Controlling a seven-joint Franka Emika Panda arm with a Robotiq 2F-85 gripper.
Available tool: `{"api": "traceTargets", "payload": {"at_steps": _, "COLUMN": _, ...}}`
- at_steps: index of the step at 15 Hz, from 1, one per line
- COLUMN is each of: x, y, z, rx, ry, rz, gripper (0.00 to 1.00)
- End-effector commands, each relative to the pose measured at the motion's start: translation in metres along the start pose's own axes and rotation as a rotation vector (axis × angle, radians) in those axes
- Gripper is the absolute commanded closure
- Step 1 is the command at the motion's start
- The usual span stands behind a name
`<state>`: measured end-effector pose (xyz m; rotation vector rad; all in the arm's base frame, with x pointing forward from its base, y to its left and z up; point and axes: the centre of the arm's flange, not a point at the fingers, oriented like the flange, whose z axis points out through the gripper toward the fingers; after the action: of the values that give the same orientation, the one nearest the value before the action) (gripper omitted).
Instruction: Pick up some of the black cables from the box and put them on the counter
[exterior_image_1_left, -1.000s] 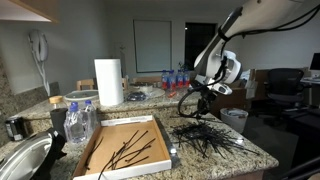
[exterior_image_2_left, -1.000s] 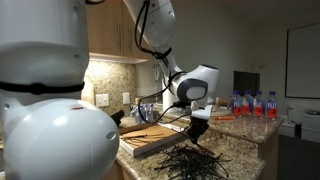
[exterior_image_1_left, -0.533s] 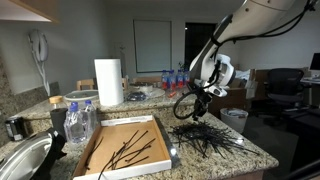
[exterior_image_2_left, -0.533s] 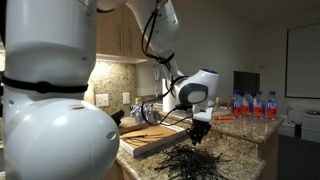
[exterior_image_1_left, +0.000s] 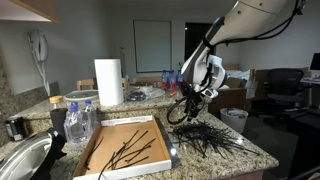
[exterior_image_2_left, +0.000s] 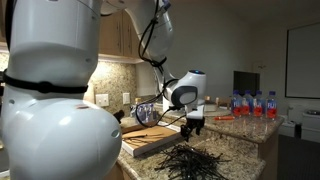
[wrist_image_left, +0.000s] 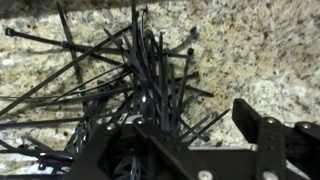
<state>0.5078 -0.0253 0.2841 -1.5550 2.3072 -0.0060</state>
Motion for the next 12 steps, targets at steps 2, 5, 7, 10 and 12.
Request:
{"api": "traceTargets", "payload": {"at_steps": 2, "x": -0.084, "y": 0.029, "z": -0.027, "rx": 0.077, "ry": 0.054, "rz": -0.226, "gripper": 0.0}}
{"api": "traceTargets", "payload": {"at_steps": 5, "x": -0.148, "y": 0.039, "z": -0.03, "rx": 0.079, "ry": 0.088, "rz": -0.413, "gripper": 0.0}}
{"api": "traceTargets", "payload": {"at_steps": 7, "x": -0.181, "y": 0.04, "z": -0.03, "rx": 0.08, "ry": 0.086, "rz": -0.527, "gripper": 0.0}}
{"api": "traceTargets", "payload": {"at_steps": 10, "x": -0.215, "y": 0.041, "z": -0.033, "rx": 0.058, "ry": 0.078, "rz": -0.64, "gripper": 0.0}}
{"api": "traceTargets", "payload": {"at_steps": 12, "x": -0.23, "y": 0.048, "z": -0.038, "rx": -0.054, "ry": 0.025, "rz": -0.73, "gripper": 0.0}}
